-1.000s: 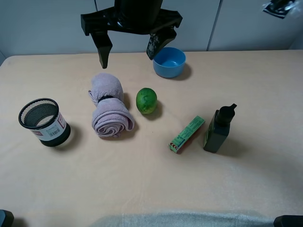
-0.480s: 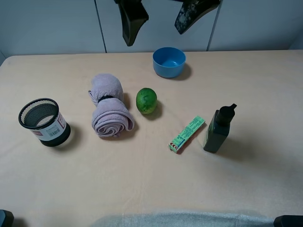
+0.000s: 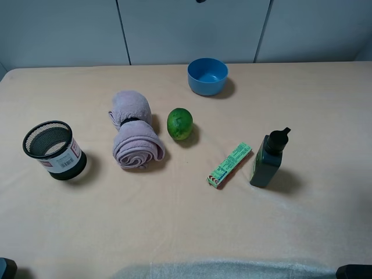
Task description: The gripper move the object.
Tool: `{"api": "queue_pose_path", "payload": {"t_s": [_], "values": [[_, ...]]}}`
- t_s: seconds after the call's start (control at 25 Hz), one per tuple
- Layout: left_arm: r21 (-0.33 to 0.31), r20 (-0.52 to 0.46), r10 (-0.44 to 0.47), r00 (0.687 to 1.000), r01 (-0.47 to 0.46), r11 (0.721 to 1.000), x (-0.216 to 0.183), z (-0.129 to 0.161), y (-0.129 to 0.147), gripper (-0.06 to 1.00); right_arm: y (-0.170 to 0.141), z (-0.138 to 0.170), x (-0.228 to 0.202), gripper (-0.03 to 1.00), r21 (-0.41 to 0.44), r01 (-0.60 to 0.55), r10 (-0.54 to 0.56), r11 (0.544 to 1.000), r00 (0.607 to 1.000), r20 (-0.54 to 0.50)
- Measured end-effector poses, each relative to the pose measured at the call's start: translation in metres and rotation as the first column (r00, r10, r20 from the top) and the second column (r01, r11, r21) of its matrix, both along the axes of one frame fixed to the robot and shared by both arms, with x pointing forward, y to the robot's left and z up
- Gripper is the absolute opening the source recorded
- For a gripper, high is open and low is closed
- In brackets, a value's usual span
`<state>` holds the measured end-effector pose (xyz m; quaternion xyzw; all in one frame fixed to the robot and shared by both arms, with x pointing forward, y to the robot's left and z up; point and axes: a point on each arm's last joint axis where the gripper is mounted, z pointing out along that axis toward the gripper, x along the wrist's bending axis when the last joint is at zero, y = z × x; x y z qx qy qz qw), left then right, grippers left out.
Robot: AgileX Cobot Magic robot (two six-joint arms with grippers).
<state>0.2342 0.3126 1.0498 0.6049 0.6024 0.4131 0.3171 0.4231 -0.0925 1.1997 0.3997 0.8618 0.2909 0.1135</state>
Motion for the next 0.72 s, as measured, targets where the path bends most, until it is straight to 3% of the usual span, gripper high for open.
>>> {"api": "queue_pose_path", "payload": {"t_s": [0.28,0.72], "values": [[0.000,0.000,0.000,1.000,0.000,1.000,0.000,0.000,0.000,0.94,-0.044,-0.006,-0.032,0.69,-0.033,0.012,-0.010,0.999,0.999,0.045],[0.000,0.000,0.000,1.000,0.000,1.000,0.000,0.000,0.000,0.94,-0.109,-0.011,-0.083,0.69,0.007,0.030,-0.030,1.000,0.991,0.134]]}}
